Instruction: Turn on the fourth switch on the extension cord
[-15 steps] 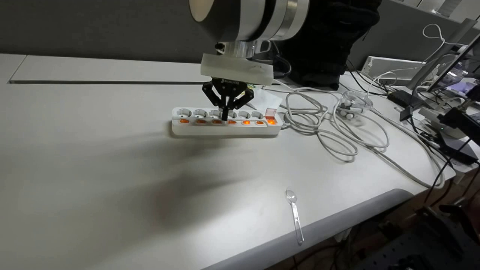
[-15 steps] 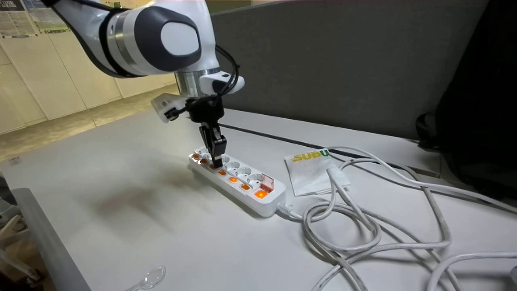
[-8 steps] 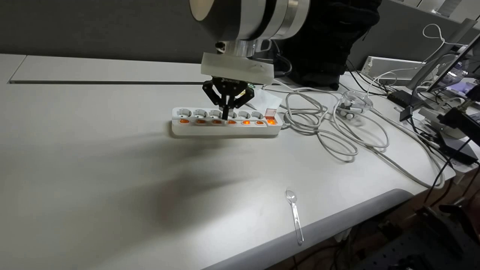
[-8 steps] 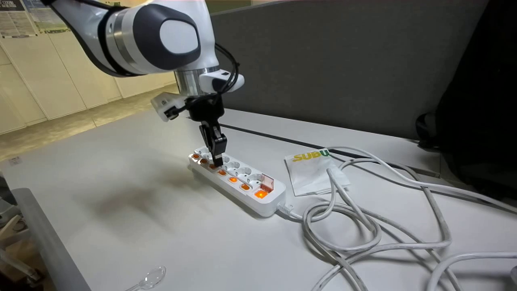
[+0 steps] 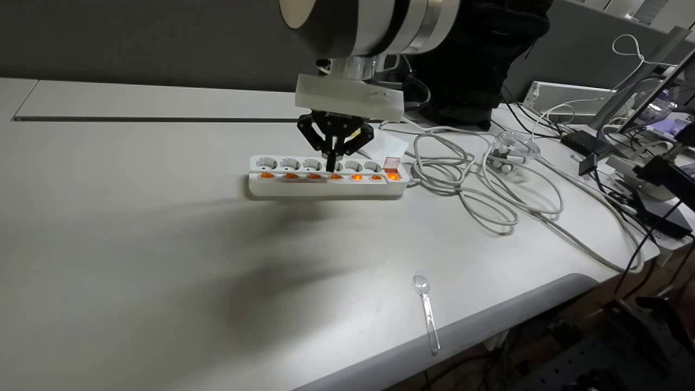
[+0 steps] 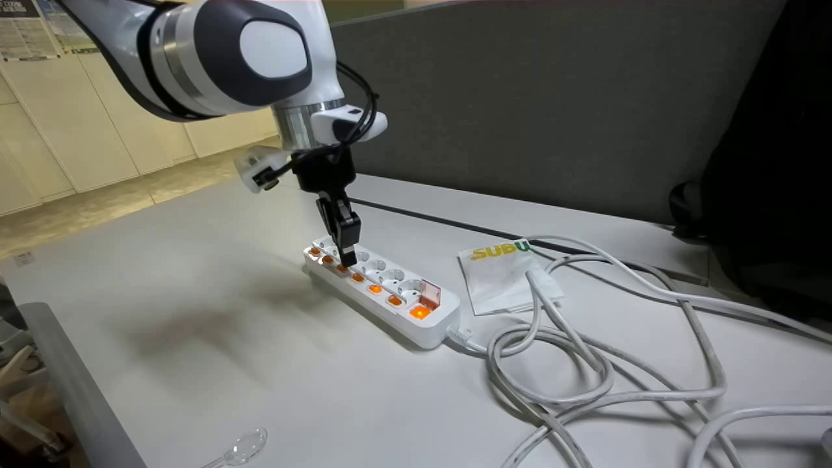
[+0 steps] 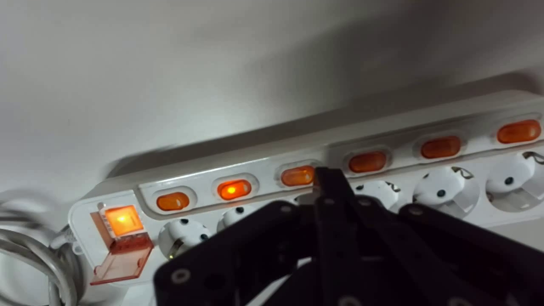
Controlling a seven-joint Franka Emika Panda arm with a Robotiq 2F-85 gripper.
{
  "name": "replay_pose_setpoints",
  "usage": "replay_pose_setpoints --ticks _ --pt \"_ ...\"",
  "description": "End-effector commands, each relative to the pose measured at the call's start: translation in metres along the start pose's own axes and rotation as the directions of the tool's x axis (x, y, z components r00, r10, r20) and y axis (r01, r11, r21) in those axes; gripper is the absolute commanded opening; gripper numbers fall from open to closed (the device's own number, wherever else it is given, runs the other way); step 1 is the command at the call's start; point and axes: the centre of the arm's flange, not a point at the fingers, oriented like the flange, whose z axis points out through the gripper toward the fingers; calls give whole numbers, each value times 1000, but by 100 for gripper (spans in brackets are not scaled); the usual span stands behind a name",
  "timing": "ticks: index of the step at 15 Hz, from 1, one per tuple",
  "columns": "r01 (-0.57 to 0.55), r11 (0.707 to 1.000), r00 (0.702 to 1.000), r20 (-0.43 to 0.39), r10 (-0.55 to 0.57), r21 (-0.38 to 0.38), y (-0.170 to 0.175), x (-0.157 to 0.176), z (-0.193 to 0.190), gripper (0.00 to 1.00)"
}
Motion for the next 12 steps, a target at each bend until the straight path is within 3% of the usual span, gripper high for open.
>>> replay_pose_setpoints --ticks 1,5,12 --pt "-50 999 999 -10 50 -12 16 -13 -10 0" --pt "-76 997 997 -9 75 -17 29 -14 -1 0" --pt "-45 998 995 -82 48 34 24 -12 5 0"
